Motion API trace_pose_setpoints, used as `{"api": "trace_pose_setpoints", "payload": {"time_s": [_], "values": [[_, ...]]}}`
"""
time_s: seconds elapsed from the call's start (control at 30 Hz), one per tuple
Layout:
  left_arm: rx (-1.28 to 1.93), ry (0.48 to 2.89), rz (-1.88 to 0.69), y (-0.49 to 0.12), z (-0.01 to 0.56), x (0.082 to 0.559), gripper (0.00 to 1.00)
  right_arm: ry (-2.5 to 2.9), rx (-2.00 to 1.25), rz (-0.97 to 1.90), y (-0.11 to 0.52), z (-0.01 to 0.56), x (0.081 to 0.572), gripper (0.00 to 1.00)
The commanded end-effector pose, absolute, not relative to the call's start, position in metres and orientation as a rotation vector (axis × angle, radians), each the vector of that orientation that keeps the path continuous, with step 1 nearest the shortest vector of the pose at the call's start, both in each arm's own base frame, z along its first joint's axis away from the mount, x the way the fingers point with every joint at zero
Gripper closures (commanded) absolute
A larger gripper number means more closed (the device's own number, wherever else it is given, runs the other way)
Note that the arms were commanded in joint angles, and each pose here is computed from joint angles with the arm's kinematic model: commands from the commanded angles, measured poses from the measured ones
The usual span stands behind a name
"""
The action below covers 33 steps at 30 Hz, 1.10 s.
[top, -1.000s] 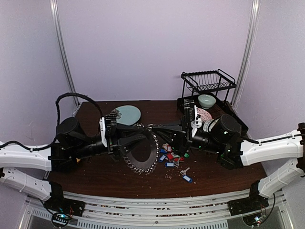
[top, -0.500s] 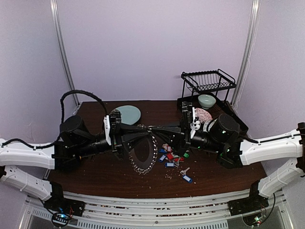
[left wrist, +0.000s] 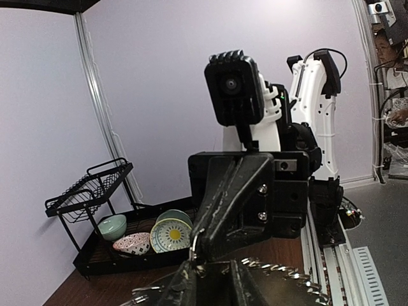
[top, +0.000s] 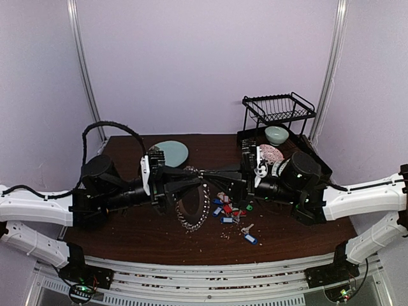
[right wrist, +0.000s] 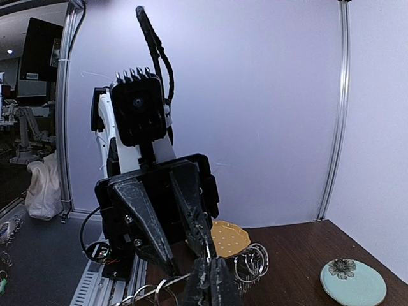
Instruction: Put the keys on the keyring
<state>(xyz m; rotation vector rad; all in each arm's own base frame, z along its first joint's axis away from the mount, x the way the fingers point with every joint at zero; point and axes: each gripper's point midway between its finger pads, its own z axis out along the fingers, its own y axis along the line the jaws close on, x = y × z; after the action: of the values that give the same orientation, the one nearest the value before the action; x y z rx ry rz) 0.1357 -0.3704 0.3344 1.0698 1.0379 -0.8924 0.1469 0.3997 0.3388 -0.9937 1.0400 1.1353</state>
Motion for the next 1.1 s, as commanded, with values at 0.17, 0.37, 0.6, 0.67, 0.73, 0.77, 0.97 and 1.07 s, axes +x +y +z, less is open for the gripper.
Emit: {"api": "trace_pose_setpoints", "payload": {"time_s": [0.17, 0.37, 0.6, 0.67, 0.73, 0.77, 0.97, 1.07], "values": [[0.963, 1.032, -0.798, -0.360, 0.358, 0.154, 0.83, 0.923, -1.048, 1.207, 0.397, 0.361, 0.120, 1.00], [0.944, 1.031, -0.777, -0.354, 0.358, 0.155, 0.81, 0.918, -1.041, 1.213, 0.395, 0.362, 0.119, 1.00], [1.033, 0.985, -0.829, -0.363, 0.354, 0.140, 0.80, 0.921, -1.046, 1.205, 0.397, 0.363, 0.120, 1.00], [1.037, 0.987, -0.833, -0.366, 0.355, 0.141, 0.80, 0.928, -1.056, 1.194, 0.399, 0.360, 0.121, 1.00], [1.045, 0.978, -0.841, -0.369, 0.358, 0.139, 0.82, 0.937, -1.063, 1.192, 0.401, 0.358, 0.122, 1.00], [1.050, 0.972, -0.845, -0.370, 0.358, 0.138, 0.84, 0.937, -1.062, 1.191, 0.401, 0.358, 0.122, 1.00], [1.072, 0.967, -0.847, -0.374, 0.355, 0.136, 0.99, 0.943, -1.058, 1.184, 0.401, 0.359, 0.124, 1.00], [1.078, 0.971, -0.836, -0.373, 0.354, 0.136, 1.00, 0.942, -1.049, 1.182, 0.399, 0.359, 0.124, 1.00]]}}
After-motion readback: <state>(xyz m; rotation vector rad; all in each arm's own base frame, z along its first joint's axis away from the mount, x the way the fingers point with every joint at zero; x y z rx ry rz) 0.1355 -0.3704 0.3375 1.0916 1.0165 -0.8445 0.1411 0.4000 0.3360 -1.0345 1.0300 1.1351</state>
